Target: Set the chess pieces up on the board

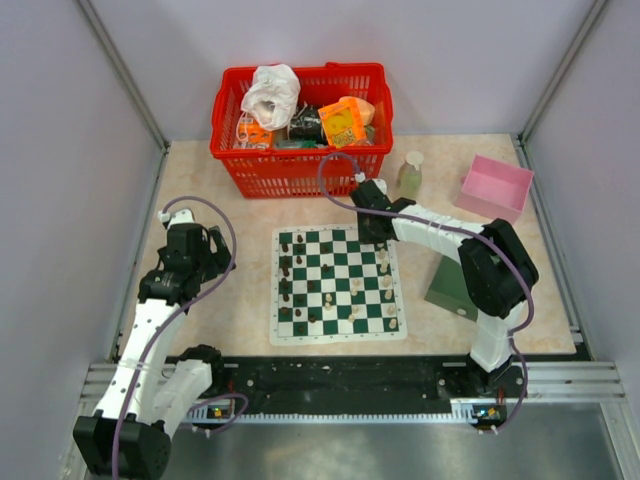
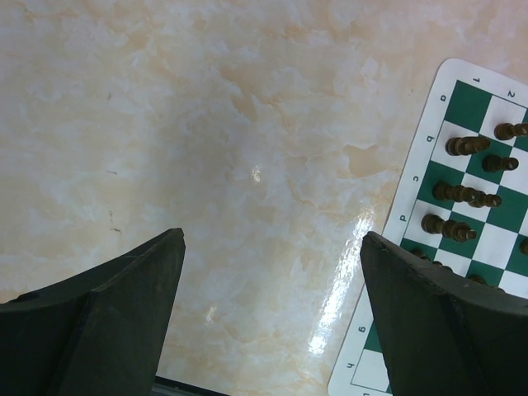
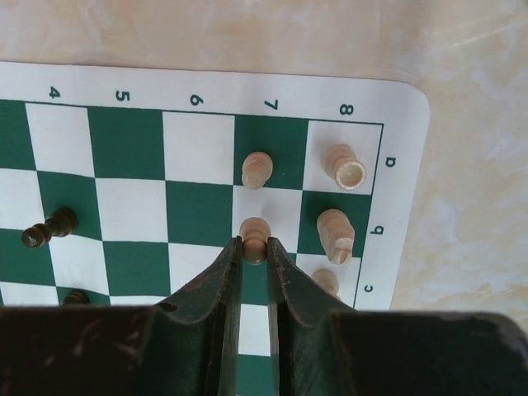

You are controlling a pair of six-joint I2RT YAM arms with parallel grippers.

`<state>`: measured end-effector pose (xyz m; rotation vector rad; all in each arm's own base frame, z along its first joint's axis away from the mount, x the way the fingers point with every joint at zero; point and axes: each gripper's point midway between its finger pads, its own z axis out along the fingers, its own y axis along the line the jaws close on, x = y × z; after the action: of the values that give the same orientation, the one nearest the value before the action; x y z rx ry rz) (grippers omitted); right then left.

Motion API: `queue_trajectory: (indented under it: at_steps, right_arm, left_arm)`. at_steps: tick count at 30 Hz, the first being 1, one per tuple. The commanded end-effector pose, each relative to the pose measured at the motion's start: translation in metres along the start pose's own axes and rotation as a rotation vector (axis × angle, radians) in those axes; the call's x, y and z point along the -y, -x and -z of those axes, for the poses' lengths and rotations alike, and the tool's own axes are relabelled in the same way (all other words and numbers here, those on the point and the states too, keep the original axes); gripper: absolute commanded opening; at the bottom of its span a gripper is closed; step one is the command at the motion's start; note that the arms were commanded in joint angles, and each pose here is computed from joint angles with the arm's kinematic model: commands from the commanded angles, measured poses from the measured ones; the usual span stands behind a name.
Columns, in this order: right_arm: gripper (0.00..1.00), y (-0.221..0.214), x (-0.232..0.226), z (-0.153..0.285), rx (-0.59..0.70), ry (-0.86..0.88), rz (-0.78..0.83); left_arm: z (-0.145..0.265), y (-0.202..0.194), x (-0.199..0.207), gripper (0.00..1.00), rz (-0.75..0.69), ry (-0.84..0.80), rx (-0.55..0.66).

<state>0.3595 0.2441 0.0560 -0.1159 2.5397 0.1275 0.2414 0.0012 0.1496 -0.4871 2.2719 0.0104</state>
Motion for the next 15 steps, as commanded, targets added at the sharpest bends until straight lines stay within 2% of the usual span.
queue_trajectory:
  at_steps: [1,11,15]
  right_arm:
    - [0.15,0.009,0.003,-0.005,0.031,-0.028,0.012]
    - [0.15,0.002,0.001,-0.016,0.010,-0.025,0.018]
    - [0.20,0.002,-0.001,-0.015,0.006,-0.013,0.022]
  left_arm:
    - [-0.002,0.007,0.003,0.93,0.001,-0.008,0.027]
    - [-0.002,0.007,0.002,0.93,0.002,-0.007,0.029]
    - [-0.001,0.008,0.002,0.93,0.002,-0.008,0.032]
